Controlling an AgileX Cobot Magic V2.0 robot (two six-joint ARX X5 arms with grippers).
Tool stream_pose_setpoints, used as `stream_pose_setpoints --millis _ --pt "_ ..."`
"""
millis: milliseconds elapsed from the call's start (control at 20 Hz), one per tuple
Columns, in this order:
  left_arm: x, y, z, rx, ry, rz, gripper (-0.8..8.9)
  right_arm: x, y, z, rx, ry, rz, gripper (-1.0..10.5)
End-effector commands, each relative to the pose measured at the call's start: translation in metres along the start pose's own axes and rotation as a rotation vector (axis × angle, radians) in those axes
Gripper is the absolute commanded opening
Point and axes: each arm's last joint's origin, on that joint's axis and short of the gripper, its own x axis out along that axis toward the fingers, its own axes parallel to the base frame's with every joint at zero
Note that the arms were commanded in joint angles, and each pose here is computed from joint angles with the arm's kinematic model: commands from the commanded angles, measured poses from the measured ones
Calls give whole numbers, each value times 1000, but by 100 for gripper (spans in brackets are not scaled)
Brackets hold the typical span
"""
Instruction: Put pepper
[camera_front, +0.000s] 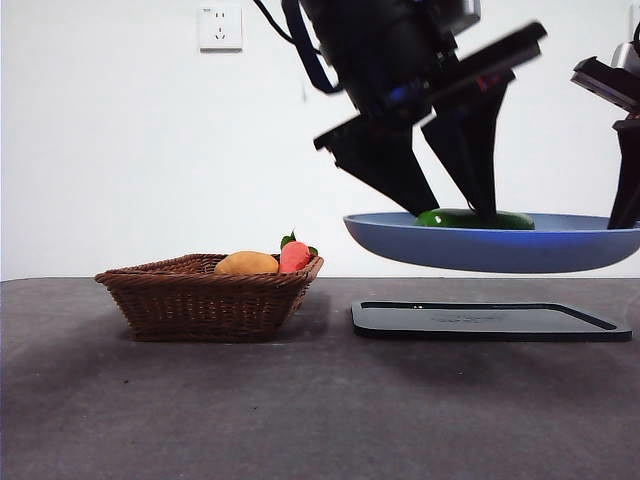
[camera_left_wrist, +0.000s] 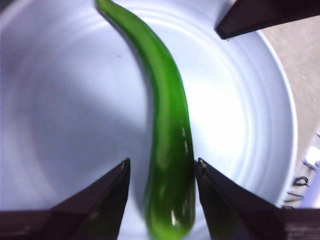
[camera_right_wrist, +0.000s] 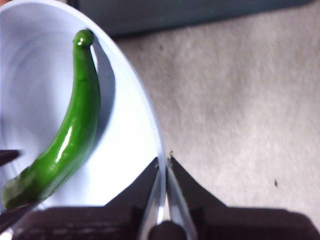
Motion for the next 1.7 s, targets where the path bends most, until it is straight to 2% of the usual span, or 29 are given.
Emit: stream_pose_setpoints --millis 50,250,500,700,1000,1250,1550,1700 --pt "-18 -7 14 18 -51 -11 235 -2 2 4 7 -5 7 3" --pt "-61 -10 24 32 -129 -8 234 -2 2 5 41 -8 6 3" --pt "-137 8 20 20 -289 37 234 -4 -1 15 88 -70 -19 3" --pt "-202 24 2 -7 -405 95 232 -5 -9 43 124 -107 -46 3" --pt "-276 25 -35 -31 -532 153 232 22 -24 102 149 -106 -63 3" --pt "-305 17 -54 -22 -606 158 232 55 -38 134 152 -102 -64 3" --pt "-309 16 -57 -24 -611 157 232 78 -52 142 155 -122 -59 3" --pt "-309 16 -57 -24 -611 157 232 83 -56 142 157 -119 -84 3"
